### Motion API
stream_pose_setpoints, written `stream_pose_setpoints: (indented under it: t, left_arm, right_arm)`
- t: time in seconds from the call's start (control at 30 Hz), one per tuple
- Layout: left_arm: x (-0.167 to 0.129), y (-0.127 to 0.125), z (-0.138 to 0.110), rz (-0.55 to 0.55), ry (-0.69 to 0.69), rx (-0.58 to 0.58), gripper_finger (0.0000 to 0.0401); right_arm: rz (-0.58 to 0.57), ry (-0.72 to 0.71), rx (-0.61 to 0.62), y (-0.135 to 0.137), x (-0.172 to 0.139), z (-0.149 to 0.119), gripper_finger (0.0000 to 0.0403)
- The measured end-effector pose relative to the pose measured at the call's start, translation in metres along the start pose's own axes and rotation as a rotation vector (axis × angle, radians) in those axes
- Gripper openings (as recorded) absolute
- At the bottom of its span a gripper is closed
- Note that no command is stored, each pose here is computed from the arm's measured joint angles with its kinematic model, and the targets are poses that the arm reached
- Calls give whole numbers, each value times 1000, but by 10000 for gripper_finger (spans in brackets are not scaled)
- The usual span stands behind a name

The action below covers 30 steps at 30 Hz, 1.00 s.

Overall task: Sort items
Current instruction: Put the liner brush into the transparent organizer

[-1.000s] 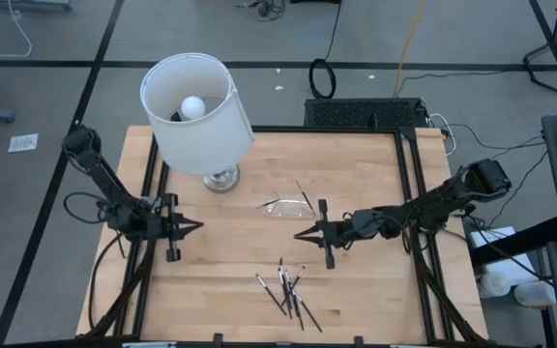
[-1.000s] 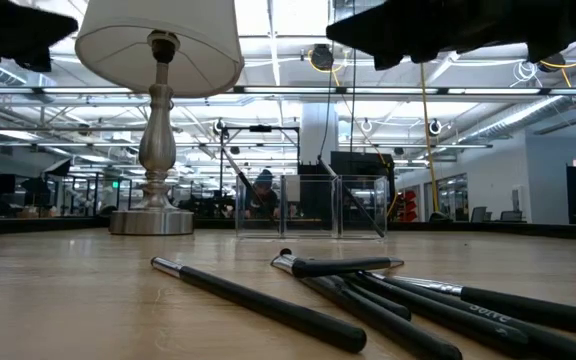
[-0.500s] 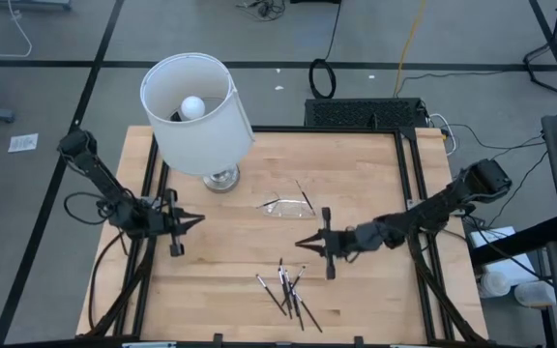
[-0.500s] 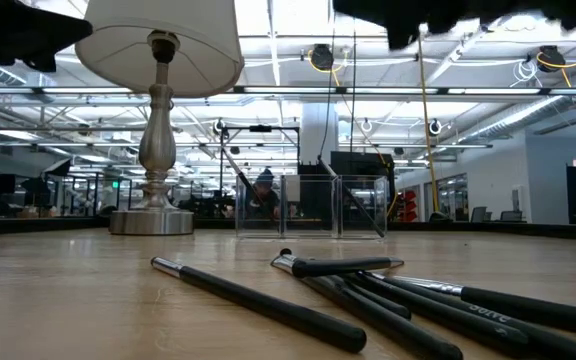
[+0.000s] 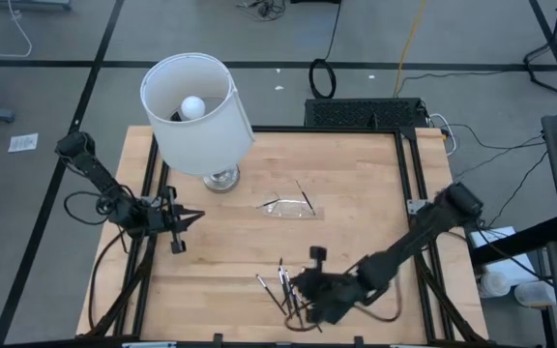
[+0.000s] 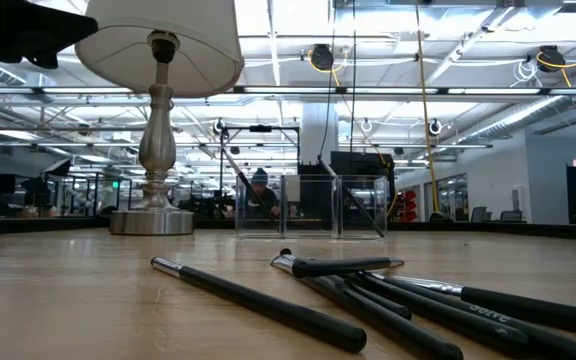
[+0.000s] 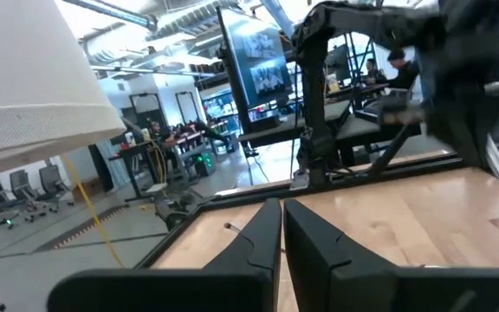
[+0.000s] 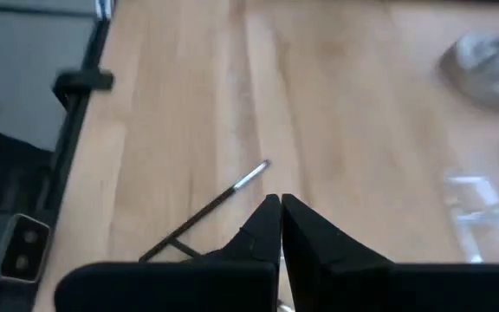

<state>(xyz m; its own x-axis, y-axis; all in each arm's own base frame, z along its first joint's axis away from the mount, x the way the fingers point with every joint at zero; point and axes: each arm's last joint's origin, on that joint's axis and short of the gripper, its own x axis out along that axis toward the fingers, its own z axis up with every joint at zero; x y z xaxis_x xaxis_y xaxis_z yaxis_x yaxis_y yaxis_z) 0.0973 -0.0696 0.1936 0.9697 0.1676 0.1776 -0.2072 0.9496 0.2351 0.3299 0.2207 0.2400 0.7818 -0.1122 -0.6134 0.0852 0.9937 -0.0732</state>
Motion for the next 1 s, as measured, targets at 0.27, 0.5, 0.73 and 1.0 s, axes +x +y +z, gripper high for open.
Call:
stream_pose_setpoints:
  t: [0.27, 0.5, 0.73, 1.0]
  left_arm:
    - [0, 0, 0, -2, 0, -102, 26]
    - [0, -1, -2, -7, 10, -161, 26]
    - [0, -3, -6, -20, 38, -146, 26]
    - [0, -3, -5, -16, 32, -152, 26]
  right_arm:
    - [161, 133, 21, 10, 51, -23, 0]
    - [208, 235, 108, 22, 43, -36, 0]
    - [301, 463, 375, 42, 22, -54, 0]
    - [283, 499, 402, 40, 25, -57, 4]
